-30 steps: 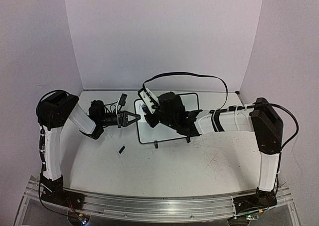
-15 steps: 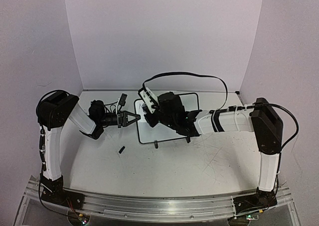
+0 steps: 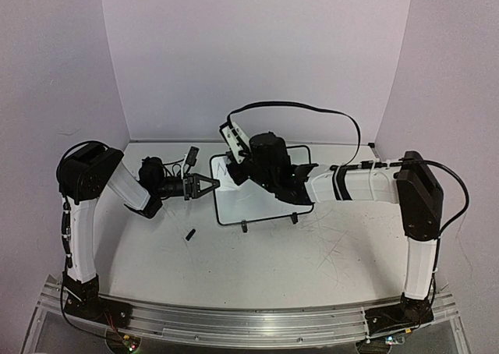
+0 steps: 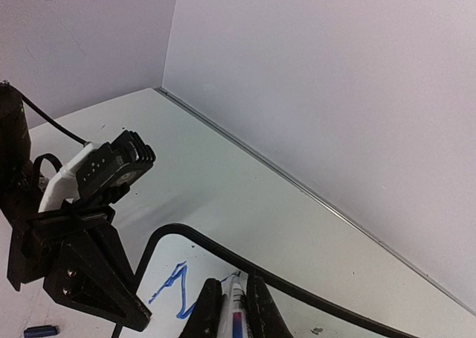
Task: Write a sentence on the whiteboard
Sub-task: Write on the whiteboard with the whiteboard marker without the cap.
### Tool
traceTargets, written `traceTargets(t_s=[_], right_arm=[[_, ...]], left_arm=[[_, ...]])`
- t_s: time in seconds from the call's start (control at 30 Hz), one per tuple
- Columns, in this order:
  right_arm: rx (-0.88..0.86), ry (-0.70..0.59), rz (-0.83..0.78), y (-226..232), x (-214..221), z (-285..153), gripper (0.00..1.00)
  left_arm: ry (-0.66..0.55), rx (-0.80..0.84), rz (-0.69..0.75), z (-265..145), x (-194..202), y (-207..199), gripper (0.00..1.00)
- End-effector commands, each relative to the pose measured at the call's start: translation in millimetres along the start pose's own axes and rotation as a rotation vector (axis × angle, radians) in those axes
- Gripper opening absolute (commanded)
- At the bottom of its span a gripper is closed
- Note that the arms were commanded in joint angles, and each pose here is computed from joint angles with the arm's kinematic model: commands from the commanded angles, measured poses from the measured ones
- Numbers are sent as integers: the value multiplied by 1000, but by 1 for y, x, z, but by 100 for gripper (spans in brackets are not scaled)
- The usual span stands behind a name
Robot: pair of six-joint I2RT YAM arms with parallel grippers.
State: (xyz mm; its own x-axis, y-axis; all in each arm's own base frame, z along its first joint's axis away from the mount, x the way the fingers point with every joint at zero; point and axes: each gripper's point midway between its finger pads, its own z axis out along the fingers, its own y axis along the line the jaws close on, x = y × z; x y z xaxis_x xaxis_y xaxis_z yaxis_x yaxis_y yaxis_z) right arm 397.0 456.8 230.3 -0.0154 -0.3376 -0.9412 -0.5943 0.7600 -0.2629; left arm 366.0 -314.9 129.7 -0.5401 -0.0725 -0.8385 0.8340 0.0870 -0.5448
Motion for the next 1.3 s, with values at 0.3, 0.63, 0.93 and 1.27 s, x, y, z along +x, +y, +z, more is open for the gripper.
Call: traceTargets(t_s=[0.3,0.63,0.93,1.27], right_arm=[[3,-7,27,-2,3,-3,0],[-25,64,46,8,33,-13,0],[-26,43,70,9,21,-22,0],[-50,-49,160,-8,-13,-36,0]], left_arm=[[3,22,23,-1,-7,-10,0],[3,22,22,-1,-7,-10,0],[4,23,21,-1,-7,-10,0],[4,25,20,-1,-7,-10,0]])
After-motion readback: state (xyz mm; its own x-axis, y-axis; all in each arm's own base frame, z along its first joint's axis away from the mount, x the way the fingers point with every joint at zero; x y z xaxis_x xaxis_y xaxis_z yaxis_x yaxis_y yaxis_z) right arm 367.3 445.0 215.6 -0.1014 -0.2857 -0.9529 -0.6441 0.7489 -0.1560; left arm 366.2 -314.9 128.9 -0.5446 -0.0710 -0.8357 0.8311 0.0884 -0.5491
